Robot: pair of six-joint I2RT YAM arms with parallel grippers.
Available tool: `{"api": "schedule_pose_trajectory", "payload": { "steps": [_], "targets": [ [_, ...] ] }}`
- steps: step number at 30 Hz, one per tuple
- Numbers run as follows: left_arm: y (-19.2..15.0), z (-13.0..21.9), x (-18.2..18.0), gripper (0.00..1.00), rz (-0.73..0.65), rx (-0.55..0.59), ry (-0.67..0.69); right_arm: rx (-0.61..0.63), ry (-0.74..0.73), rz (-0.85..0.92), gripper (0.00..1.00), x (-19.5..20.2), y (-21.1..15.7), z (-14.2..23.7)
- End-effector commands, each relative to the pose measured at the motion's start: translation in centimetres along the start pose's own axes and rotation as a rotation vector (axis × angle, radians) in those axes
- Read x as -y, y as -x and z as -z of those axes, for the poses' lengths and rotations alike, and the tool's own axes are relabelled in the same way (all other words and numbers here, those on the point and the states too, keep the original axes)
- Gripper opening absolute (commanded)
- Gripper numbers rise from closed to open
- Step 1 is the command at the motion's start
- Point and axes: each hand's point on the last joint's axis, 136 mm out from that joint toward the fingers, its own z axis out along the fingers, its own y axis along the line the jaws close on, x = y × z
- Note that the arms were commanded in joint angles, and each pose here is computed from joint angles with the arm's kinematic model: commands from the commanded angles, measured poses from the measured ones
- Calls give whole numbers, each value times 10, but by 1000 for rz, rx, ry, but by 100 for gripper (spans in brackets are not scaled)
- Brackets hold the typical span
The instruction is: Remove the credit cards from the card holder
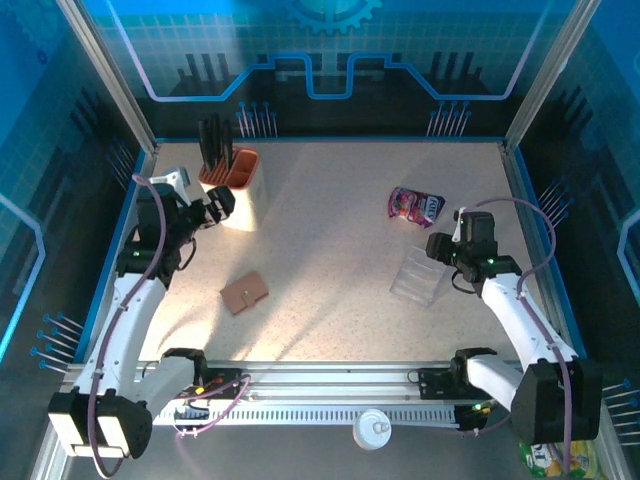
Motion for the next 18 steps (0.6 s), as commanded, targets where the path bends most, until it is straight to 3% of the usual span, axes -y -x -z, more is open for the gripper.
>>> {"api": "schedule_pose_trajectory", "payload": {
  "steps": [1,10,18],
  "targets": [
    [-30,-2,-7,99,-79,-146,16,-134,-21,-24,54,2,-24,0],
    [-43,-9,-29,99,-112,-204,115,-186,-102,-76,53,16,-37,-6],
    [-41,-12,-29,99,-115,-189,104,-173,-170,-131,38,29,-41,-11]
  ]
}}
